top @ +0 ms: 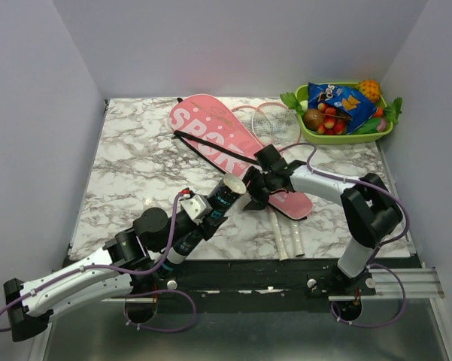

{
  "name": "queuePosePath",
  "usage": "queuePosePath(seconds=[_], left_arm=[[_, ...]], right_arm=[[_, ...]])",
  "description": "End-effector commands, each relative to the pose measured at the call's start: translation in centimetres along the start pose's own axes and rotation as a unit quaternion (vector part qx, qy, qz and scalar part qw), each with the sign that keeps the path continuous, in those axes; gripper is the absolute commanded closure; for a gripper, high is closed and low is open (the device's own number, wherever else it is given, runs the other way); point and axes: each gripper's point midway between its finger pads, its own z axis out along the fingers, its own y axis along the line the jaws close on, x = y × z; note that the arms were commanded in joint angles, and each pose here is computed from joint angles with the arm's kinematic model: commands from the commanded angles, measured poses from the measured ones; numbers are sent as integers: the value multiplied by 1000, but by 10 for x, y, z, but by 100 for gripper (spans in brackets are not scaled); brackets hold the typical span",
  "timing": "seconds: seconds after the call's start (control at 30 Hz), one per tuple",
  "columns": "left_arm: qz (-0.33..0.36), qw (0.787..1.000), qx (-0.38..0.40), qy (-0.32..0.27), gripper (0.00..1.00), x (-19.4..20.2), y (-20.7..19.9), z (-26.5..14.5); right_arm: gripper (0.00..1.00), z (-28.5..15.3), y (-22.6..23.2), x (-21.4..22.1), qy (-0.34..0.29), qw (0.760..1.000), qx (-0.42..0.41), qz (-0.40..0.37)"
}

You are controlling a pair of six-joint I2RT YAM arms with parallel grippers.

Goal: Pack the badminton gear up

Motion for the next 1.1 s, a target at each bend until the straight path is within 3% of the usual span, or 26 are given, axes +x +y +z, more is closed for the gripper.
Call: queuePosePath(seconds=[0.0,0.4,0.6,0.7,0.87,1.07], left_arm=[[-5,999,-2,42,100,23,0,-5],[4,999,3,54,100,26,-1,-8],[4,998,4,55,100,25,-1,-8],[4,999,4,54,100,24,-1,-8],[4,999,3,53,100,24,-1,-6],[20,999,-6,49,100,20,4,-4]], right_arm=[[30,13,9,-19,-44,999,-1,1],[30,22,27,-39,-78,997,-16,-11],[38,26,31,-44,-80,997,-17,-16],[54,27,32,-43,-77,997,-20,-19],[98,25,33,-42,-75,997,-22,-27],[99,-1,48,-43,-96,992,-34,-70]])
